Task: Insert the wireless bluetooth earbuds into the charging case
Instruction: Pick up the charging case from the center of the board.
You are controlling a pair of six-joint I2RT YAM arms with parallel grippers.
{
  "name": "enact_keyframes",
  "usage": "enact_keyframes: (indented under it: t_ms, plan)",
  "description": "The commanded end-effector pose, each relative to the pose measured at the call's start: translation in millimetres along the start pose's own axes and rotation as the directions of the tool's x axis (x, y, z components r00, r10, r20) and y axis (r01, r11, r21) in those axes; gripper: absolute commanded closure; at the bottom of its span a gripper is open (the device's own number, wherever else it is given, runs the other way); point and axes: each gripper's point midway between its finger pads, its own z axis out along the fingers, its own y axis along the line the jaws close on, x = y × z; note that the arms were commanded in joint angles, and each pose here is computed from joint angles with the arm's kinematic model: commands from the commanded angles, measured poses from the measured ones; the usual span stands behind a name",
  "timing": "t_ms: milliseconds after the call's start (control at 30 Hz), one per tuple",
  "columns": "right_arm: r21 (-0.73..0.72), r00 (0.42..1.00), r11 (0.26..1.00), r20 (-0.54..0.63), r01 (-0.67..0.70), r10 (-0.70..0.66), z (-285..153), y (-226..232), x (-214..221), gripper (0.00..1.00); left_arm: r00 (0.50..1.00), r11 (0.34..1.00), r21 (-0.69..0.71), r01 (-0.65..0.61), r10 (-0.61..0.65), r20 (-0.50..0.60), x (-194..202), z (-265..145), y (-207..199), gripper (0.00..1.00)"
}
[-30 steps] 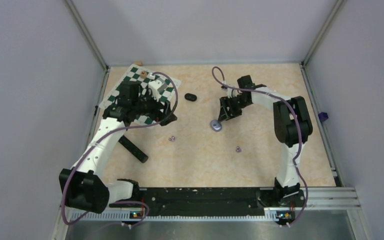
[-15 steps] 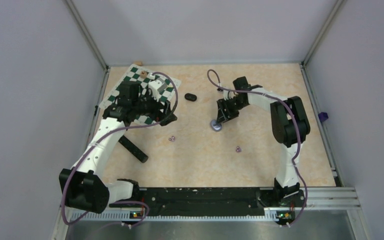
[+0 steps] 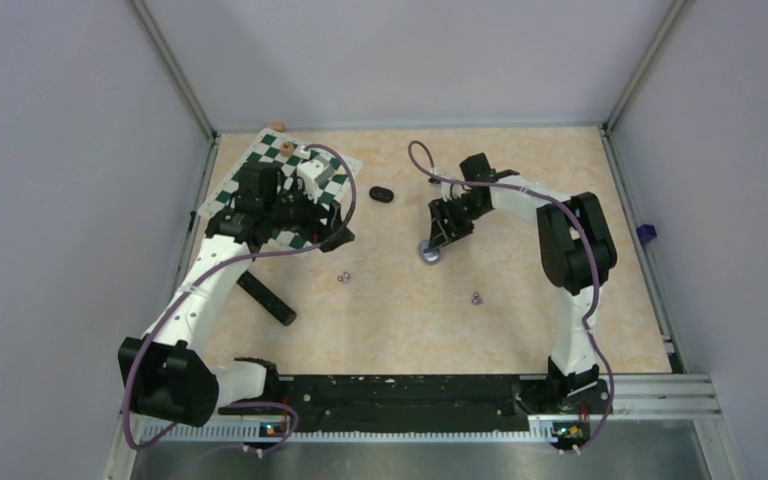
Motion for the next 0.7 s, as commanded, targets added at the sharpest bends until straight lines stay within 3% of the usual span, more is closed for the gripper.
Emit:
enact_keyframes:
  t_ms: [0, 433, 667]
  plan:
    - [0.019, 0.998, 1.000, -0.064, 0.016, -0.015, 20.8, -5.3, 13.3, 0.48, 0.999, 1.000, 0.016, -0.024, 0.023, 0.039, -8.7, 0.9, -1.0, 0.01]
    - [-0.075, 0.996, 0.996, -0.075, 0.042, -0.048, 27.9, 18.6, 17.1, 0.50, 0.999, 1.000, 0.025, -0.010, 0.009, 0.032, -6.7, 4.3, -0.1, 0.01]
    - [-0.172, 0.999, 0.984, -0.015, 0.035, -0.038, 25.2, 39.2, 6.8, 0.59, 0.999, 1.000, 0.025, -0.009, 0.008, 0.034, -7.4, 4.0, -0.4, 0.01]
